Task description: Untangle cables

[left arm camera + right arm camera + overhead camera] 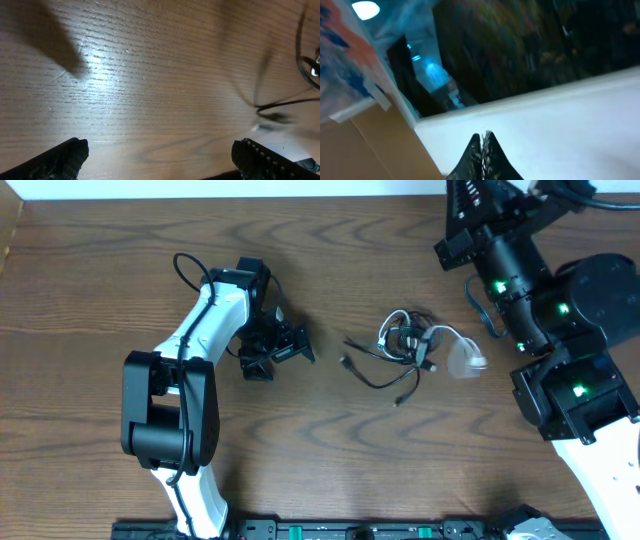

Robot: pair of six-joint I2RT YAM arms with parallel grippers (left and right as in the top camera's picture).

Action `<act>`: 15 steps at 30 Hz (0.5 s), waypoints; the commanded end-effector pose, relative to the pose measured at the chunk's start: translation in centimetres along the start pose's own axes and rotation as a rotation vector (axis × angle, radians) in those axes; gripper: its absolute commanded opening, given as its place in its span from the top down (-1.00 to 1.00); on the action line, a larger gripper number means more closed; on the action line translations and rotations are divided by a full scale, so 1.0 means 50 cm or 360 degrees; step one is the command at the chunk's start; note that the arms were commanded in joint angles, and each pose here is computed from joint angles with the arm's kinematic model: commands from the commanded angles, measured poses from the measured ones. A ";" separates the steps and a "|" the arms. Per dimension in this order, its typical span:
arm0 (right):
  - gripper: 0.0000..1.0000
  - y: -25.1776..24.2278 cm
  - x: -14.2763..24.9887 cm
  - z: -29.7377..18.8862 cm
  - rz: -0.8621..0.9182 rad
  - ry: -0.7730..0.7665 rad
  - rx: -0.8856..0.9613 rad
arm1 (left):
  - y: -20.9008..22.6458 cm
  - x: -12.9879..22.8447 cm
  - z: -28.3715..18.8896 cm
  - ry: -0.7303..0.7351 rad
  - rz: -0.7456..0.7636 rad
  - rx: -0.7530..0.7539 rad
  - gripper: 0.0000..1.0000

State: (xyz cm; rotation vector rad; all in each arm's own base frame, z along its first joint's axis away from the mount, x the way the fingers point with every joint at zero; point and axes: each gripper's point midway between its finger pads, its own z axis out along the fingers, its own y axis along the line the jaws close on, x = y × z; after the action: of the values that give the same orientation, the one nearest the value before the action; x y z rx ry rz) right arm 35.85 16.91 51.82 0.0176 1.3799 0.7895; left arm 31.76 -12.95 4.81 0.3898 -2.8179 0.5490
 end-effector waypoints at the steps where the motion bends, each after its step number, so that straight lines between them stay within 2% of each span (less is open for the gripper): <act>1: 0.98 -0.027 0.032 0.014 0.0011 0.0081 0.0080 | 0.007 0.004 0.005 0.0011 -0.0018 -0.0028 -0.96; 2: 0.94 -0.053 0.058 0.013 -0.0023 0.0159 0.0171 | 0.007 0.004 0.005 0.0012 -0.0017 -0.0029 -0.95; 4: 0.54 -0.108 0.095 0.001 -0.0045 0.0259 0.0383 | 0.007 0.004 0.005 0.0013 -0.0018 -0.0029 -0.96; 6: 0.31 -0.188 0.149 -0.033 -0.0105 0.0421 0.0707 | 0.007 0.004 0.005 0.0012 -0.0017 -0.0029 -0.96; 7: 0.06 -0.228 0.185 -0.060 -0.0149 0.0542 0.0867 | 0.007 0.004 0.005 0.0012 -0.0017 -0.0029 -0.96; 8: -0.01 -0.240 0.198 -0.068 -0.0164 0.0588 0.0912 | 0.007 0.004 0.005 0.0012 -0.0017 -0.0029 -0.96; 9: -0.19 -0.267 0.243 -0.091 -0.0195 0.0749 0.1002 | 0.007 0.004 0.005 0.0010 -0.0017 -0.0028 -0.96; 13: -0.28 -0.331 0.372 -0.116 -0.0240 0.1135 0.1154 | 0.005 -0.001 0.005 -0.0003 -0.0011 -0.0021 -0.96; 15: -0.28 -0.329 0.433 -0.087 -0.0293 0.1286 0.1004 | 0.004 -0.002 0.005 -0.0007 -0.0010 -0.0020 -0.96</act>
State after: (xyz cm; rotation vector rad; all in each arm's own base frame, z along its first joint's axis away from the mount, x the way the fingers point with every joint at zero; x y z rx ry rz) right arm 38.44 12.31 27.32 0.1880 2.2532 0.1666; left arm 31.87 -12.97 4.75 0.4008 -2.8199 0.5505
